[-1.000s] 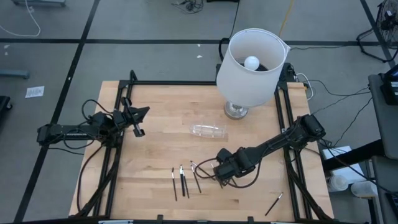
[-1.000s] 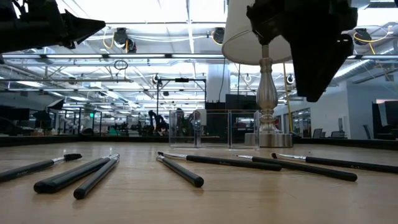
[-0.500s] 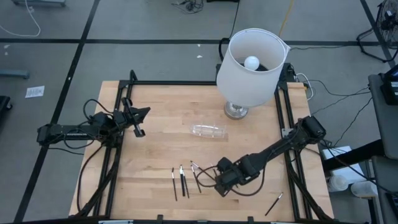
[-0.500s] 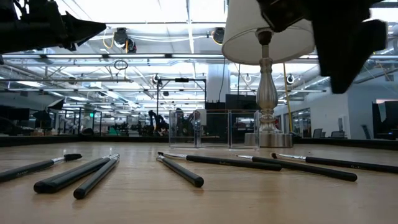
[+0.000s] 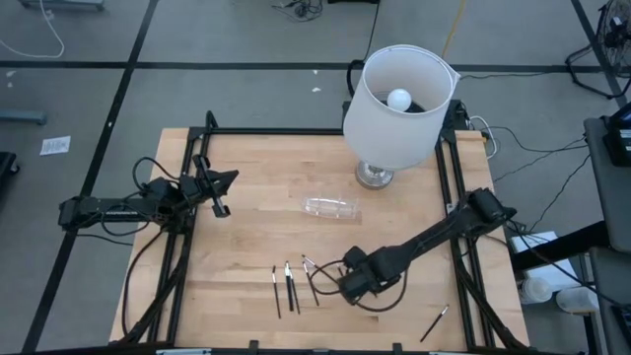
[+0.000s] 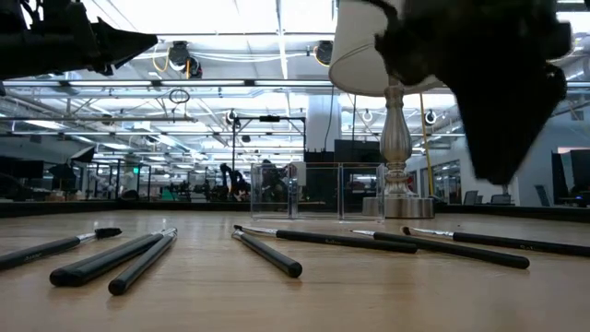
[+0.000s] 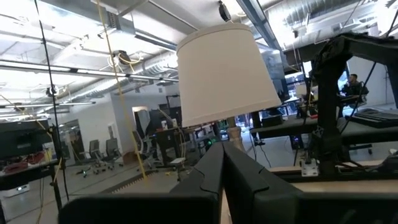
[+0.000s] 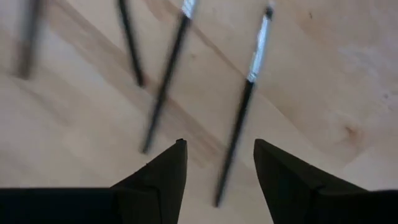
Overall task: Pick & Place Makeup Brushes
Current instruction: Put the black eyeshadow brush into the transparent organizer
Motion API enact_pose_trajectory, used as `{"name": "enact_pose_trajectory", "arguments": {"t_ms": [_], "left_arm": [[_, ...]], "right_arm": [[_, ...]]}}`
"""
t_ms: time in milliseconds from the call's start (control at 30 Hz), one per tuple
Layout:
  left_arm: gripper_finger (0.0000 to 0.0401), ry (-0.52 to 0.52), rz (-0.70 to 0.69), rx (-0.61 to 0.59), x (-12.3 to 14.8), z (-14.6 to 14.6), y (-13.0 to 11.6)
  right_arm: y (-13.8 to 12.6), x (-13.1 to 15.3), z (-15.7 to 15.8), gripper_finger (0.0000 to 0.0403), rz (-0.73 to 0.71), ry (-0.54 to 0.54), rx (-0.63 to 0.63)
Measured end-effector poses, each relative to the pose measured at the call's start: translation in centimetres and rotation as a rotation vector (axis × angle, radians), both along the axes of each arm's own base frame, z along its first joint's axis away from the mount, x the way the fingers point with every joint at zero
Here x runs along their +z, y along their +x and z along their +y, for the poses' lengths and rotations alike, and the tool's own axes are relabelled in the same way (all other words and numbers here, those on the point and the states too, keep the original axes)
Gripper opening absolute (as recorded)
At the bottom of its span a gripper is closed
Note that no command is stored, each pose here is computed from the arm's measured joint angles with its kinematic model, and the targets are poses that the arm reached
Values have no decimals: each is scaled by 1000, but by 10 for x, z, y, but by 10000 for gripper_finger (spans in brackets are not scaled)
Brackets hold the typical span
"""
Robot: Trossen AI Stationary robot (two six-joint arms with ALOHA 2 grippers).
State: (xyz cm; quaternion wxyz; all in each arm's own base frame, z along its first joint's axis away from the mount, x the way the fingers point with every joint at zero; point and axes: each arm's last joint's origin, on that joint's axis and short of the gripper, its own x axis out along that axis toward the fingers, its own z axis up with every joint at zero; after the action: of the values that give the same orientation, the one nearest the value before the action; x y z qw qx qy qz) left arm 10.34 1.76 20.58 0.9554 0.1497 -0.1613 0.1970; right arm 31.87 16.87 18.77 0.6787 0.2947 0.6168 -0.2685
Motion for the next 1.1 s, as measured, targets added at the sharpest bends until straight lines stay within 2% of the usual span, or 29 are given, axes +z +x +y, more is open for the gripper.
{"name": "enact_pose_trajectory", "arguments": {"t_ms": [200, 567, 1100], "left_arm": [[17, 0, 0, 0, 0, 0, 0], [17, 0, 0, 0, 0, 0, 0], [17, -1, 1, 0, 0, 0, 0]], "right_arm": [[9, -23, -9, 173, 77, -18, 28], [9, -23, -15, 173, 81, -83, 48], [-5, -52, -25, 173, 120, -43, -5]]}}
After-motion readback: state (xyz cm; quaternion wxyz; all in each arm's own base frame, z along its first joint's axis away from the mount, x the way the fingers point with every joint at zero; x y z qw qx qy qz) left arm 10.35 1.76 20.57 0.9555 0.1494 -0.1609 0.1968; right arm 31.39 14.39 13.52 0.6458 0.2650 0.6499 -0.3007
